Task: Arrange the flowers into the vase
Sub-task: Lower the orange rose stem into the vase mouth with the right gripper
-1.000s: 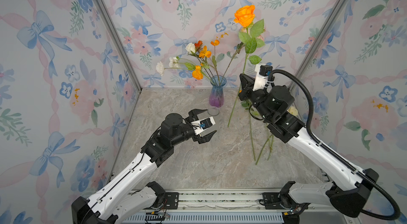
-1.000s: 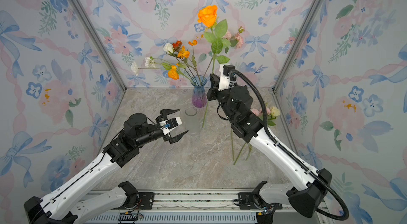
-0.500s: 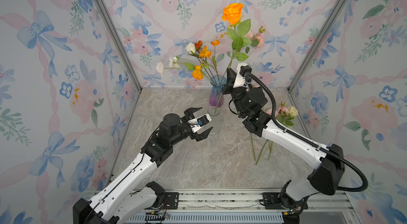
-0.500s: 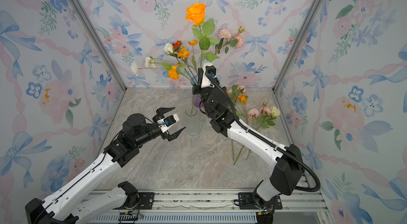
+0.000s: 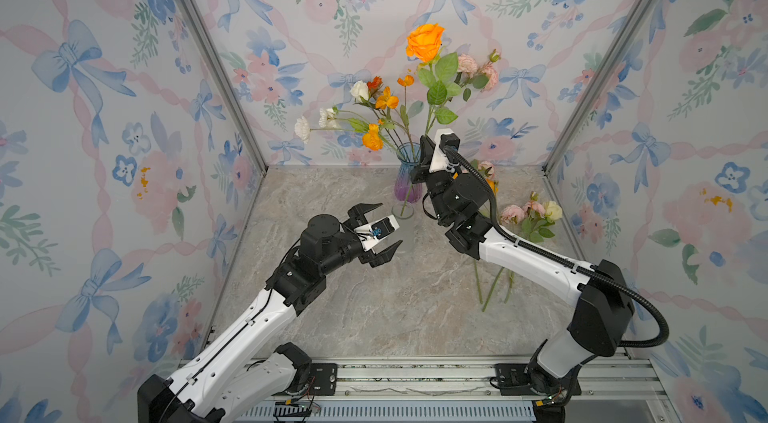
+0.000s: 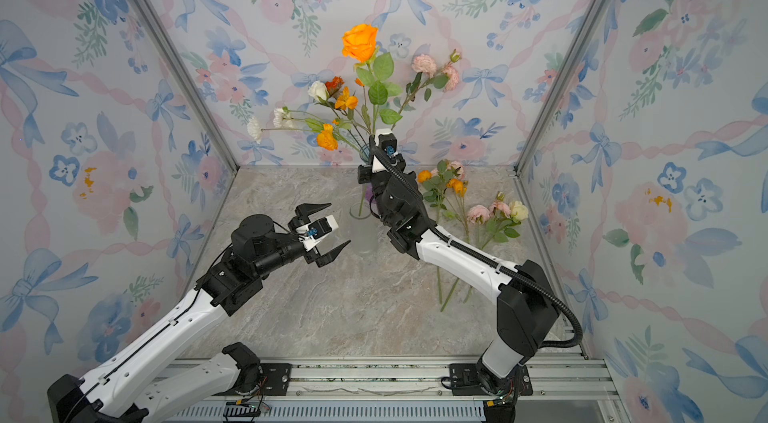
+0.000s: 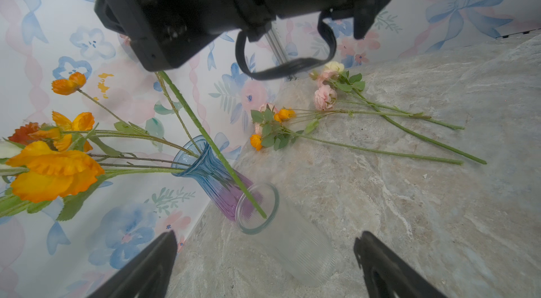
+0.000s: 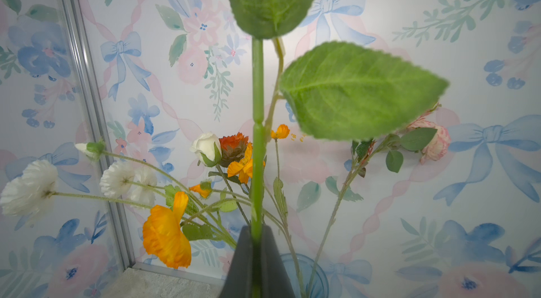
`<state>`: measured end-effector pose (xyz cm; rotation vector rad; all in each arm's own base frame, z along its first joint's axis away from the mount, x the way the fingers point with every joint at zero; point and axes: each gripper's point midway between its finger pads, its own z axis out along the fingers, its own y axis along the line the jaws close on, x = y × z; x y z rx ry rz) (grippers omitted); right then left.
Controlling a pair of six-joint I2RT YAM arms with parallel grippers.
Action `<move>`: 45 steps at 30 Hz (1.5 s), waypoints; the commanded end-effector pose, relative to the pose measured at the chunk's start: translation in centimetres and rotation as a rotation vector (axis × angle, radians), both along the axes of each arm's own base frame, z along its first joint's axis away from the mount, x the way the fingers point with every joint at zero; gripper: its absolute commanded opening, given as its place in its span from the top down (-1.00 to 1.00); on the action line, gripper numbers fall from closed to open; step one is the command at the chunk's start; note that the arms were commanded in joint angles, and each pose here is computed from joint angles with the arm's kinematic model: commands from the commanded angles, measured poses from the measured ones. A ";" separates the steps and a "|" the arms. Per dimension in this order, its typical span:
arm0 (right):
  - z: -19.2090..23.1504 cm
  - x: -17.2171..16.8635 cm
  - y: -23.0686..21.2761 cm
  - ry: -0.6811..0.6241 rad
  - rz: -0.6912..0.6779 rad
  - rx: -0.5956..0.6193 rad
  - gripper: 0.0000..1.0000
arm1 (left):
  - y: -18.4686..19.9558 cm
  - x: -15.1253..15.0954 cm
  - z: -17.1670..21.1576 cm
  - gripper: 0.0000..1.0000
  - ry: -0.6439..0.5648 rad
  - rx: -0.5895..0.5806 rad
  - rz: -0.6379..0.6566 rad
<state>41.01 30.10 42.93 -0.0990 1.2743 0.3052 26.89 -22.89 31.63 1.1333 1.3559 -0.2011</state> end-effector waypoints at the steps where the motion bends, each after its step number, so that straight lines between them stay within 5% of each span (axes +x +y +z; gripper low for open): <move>1: -2.2 -0.4 1.0 -0.013 -0.016 0.009 1.00 | 0.0 -0.1 0.5 -0.96 -0.009 -0.023 -0.008; 22: -12.5 -2.3 3.1 0.140 -0.008 -0.032 0.71 | -0.1 0.1 0.0 -0.96 0.003 -0.027 -0.022; 30: -12.7 -2.6 3.1 0.162 0.001 -0.028 0.38 | -0.2 0.2 -0.1 -0.96 0.008 -0.026 -0.023; 38: -11.7 -3.8 3.0 0.163 0.015 -0.043 -0.30 | -0.3 0.1 -0.1 -0.96 0.009 -0.026 -0.033; 45: -9.5 -6.1 1.4 0.157 0.006 -0.042 -0.60 | -0.4 0.0 -0.2 -0.96 0.009 -0.028 -0.041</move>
